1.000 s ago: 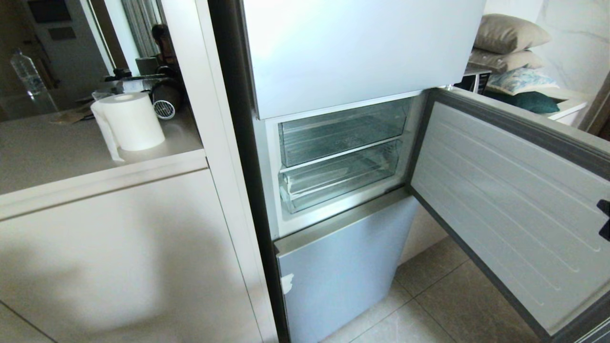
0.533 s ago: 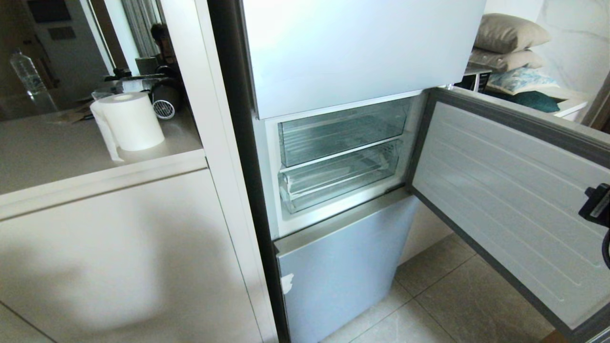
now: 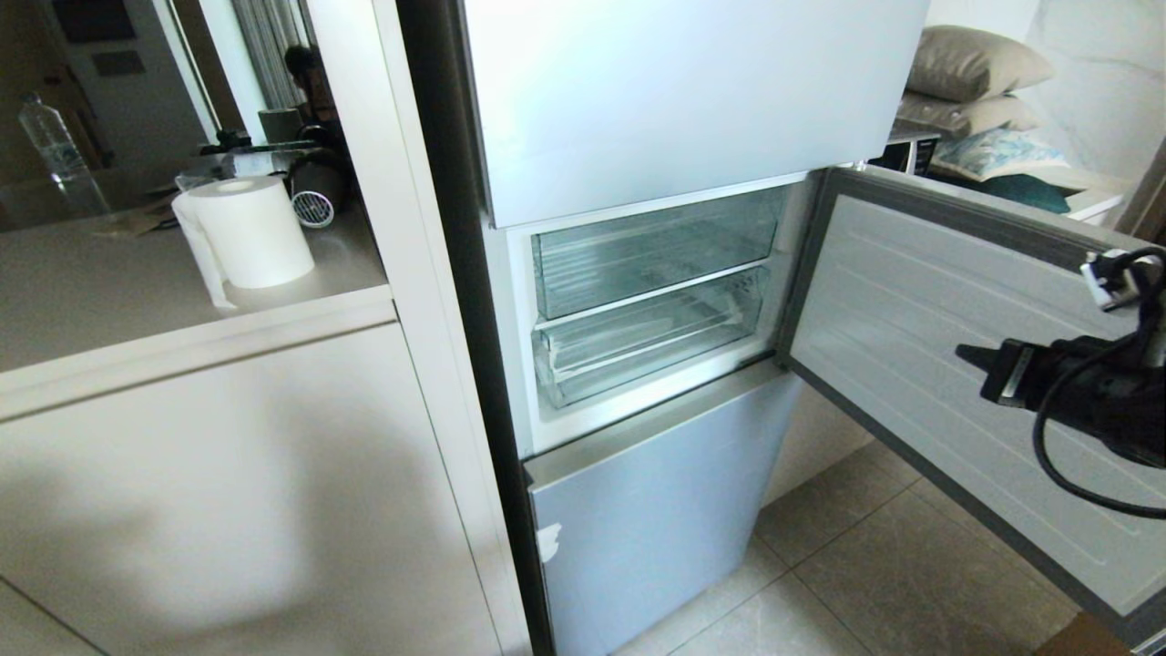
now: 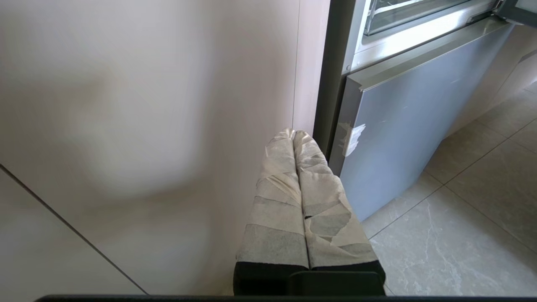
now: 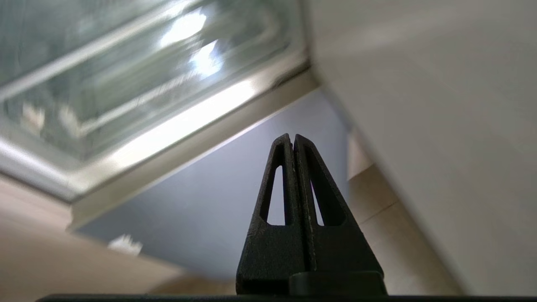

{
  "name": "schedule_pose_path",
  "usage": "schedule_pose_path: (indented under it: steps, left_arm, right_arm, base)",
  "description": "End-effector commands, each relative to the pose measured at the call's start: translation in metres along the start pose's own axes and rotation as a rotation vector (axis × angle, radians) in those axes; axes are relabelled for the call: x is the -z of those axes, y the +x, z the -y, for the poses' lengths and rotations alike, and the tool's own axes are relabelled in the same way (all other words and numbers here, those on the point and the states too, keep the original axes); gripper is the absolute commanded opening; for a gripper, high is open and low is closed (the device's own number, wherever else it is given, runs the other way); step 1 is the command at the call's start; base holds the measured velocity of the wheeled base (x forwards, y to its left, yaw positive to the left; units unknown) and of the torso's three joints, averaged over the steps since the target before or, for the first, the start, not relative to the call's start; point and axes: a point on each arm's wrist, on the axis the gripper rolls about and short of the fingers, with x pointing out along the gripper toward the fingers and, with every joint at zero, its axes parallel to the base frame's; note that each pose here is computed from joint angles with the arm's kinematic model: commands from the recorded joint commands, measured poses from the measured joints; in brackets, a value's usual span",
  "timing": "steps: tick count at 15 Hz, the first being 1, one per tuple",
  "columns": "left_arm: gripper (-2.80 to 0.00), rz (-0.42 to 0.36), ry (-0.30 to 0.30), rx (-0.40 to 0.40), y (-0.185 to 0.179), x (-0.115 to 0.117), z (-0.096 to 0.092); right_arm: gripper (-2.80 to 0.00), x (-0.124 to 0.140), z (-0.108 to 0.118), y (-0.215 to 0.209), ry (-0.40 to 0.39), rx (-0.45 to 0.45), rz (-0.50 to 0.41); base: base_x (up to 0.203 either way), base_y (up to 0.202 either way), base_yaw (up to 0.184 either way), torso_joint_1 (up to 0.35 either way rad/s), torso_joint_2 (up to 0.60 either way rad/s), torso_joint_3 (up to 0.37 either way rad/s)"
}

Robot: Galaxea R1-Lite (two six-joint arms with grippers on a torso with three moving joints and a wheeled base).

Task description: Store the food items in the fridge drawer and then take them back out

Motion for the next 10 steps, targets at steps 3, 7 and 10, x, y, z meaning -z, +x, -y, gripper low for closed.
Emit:
schedule_pose_path:
  steps: [3, 7, 10]
  left_arm:
    - [-2.80, 0.000, -0.001, 0.000, 0.000, 0.000, 0.000]
    - [-2.80, -0.001, 0.000, 0.000, 0.000, 0.000, 0.000]
    - [-2.80, -0.001, 0.000, 0.000, 0.000, 0.000, 0.000]
  right_arm:
    - [-2.80, 0.034, -0.048, 0.033, -0.034, -0.163, -0.141]
    - [-2.80, 0.076, -0.088, 0.067, -0.155, -0.186, -0.246]
    - [-2.80, 0.096, -0.121, 0.088, -0.248, -0.205, -0.175]
  base:
    - [0.000, 0.000, 0.000, 0.000, 0.00, 0.000]
    - [0.000, 0.000, 0.000, 0.000, 0.00, 0.000]
    - [0.000, 0.000, 0.000, 0.000, 0.00, 0.000]
